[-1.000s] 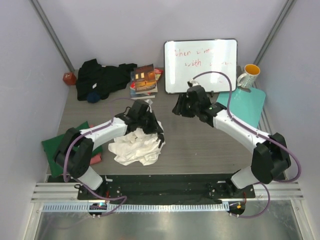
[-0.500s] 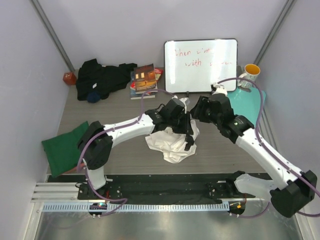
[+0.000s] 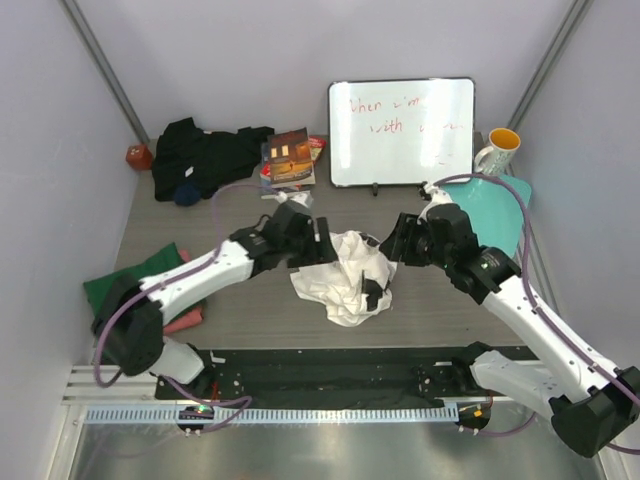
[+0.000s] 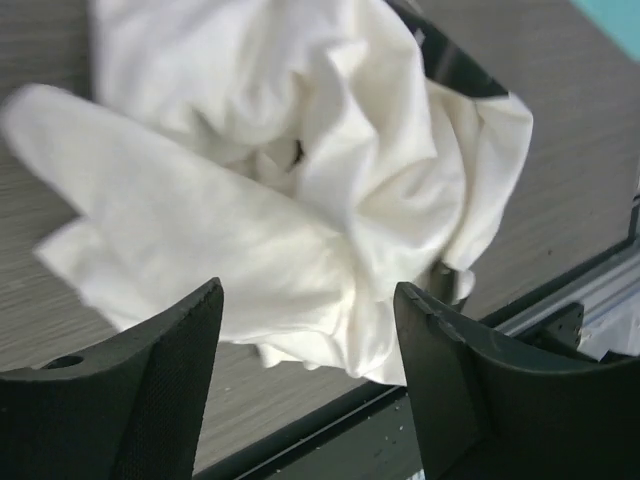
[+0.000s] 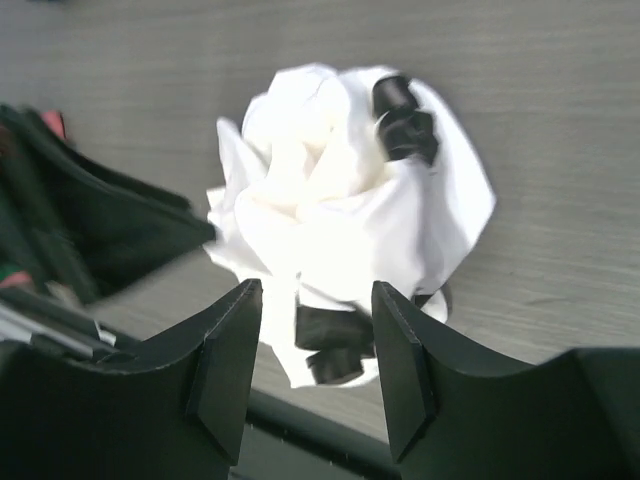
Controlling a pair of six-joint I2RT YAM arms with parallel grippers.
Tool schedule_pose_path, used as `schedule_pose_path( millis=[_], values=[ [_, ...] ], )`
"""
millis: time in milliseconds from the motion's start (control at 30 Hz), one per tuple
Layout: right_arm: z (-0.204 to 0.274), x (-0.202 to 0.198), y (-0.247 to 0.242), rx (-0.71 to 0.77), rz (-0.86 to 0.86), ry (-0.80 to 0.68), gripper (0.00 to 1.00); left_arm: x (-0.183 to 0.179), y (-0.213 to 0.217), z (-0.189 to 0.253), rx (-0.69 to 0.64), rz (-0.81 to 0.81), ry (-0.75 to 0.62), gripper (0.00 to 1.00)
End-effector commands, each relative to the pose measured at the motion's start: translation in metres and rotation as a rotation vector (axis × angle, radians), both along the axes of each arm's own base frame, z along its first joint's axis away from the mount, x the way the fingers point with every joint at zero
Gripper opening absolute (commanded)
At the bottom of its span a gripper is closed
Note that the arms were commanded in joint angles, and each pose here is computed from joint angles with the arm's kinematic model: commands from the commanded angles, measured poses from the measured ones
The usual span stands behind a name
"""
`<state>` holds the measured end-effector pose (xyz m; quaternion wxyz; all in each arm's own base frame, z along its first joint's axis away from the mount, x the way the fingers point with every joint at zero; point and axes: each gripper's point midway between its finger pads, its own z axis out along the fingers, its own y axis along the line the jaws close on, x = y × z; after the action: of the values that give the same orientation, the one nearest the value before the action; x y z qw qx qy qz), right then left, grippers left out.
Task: Fold and stack the t-shirts
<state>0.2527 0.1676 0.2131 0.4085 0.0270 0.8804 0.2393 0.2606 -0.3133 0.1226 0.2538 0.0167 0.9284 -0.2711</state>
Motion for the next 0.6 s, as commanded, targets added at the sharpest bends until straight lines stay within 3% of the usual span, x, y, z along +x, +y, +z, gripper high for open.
schedule_pose_path(
  millis=[0,133,567],
  values=[
    [-0.015,-0.022,0.022,0.012,0.16,0.063,0.54,0.015,0.059,0.027,0.011,0.183,-0.094,0.71],
    [-0.031,-0.037,0.041,-0.007,0.258,0.101,0.54,0.003,0.084,0.033,0.002,0.226,-0.118,0.74],
    [-0.083,-0.096,0.097,-0.14,0.464,0.213,0.56,-0.012,0.093,-0.003,0.003,0.251,-0.041,0.73]
  ],
)
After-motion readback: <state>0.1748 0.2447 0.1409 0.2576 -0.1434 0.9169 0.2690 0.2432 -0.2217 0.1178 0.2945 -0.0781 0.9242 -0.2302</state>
